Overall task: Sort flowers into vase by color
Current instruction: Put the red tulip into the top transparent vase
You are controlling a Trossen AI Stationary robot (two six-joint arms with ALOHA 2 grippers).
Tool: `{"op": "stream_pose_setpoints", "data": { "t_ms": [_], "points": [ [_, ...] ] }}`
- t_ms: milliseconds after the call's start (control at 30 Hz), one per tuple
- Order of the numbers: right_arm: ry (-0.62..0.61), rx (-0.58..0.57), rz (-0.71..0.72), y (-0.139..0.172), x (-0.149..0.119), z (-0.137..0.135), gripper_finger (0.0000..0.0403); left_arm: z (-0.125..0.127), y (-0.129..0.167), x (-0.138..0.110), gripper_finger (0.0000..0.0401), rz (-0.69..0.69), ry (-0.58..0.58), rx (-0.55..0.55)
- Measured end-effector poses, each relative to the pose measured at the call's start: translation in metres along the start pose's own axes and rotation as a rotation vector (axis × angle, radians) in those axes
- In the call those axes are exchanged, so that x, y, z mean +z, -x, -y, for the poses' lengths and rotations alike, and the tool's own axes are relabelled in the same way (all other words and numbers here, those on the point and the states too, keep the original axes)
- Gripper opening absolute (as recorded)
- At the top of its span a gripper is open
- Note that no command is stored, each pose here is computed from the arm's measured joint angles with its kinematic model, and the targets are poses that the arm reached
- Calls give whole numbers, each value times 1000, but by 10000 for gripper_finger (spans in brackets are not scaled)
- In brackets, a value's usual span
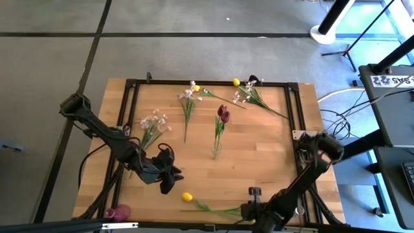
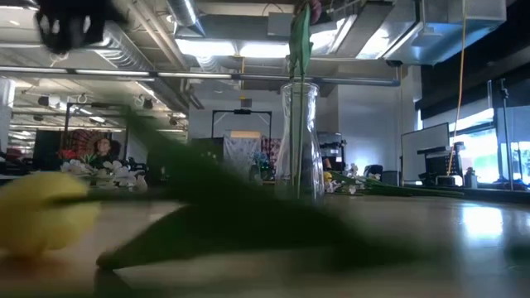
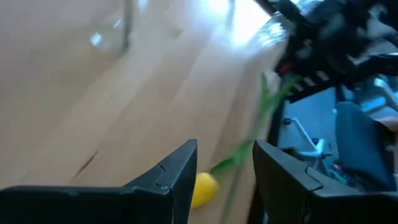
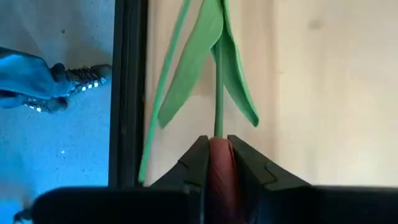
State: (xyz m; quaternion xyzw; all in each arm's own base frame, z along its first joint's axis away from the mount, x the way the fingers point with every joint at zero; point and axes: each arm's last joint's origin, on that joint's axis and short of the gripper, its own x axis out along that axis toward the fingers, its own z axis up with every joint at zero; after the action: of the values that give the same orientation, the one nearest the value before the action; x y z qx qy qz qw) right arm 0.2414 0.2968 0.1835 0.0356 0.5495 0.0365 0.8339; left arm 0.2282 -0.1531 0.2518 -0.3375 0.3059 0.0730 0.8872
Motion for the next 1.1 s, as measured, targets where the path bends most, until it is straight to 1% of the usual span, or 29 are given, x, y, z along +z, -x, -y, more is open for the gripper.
{"op": "stream_pose_setpoints", "data": {
  "t_ms": [133,267,400,533,600,700,800,867,967,1033,1100],
  "points": [
    [13,-35,-26,45,6,24,47,19,8,24,151,77,-90,-40],
    [57,-73,-88,86,12,59,48,26,12,61,154,151,-133,-50],
    [150,-96,-196,114,14,94,48,26,16,91,170,217,-215,-40],
    [249,-130,-254,133,16,122,48,24,13,108,188,272,-278,-25],
    [315,-156,-263,144,19,129,48,26,8,111,192,298,-302,-34],
    [488,-192,-259,166,27,134,48,32,-3,112,193,346,-334,-59],
    [634,-235,-167,190,38,133,49,40,-20,108,193,396,-367,-78],
    [694,-258,-104,206,45,133,49,46,-33,105,193,440,-382,-101],
    [741,-289,-15,226,53,133,49,54,-51,95,193,480,-404,-122],
    [780,-303,2,232,55,133,49,57,-62,91,193,463,-402,-106],
    [828,-317,-3,232,55,134,49,57,-72,93,193,432,-382,-76]
  ]
}}
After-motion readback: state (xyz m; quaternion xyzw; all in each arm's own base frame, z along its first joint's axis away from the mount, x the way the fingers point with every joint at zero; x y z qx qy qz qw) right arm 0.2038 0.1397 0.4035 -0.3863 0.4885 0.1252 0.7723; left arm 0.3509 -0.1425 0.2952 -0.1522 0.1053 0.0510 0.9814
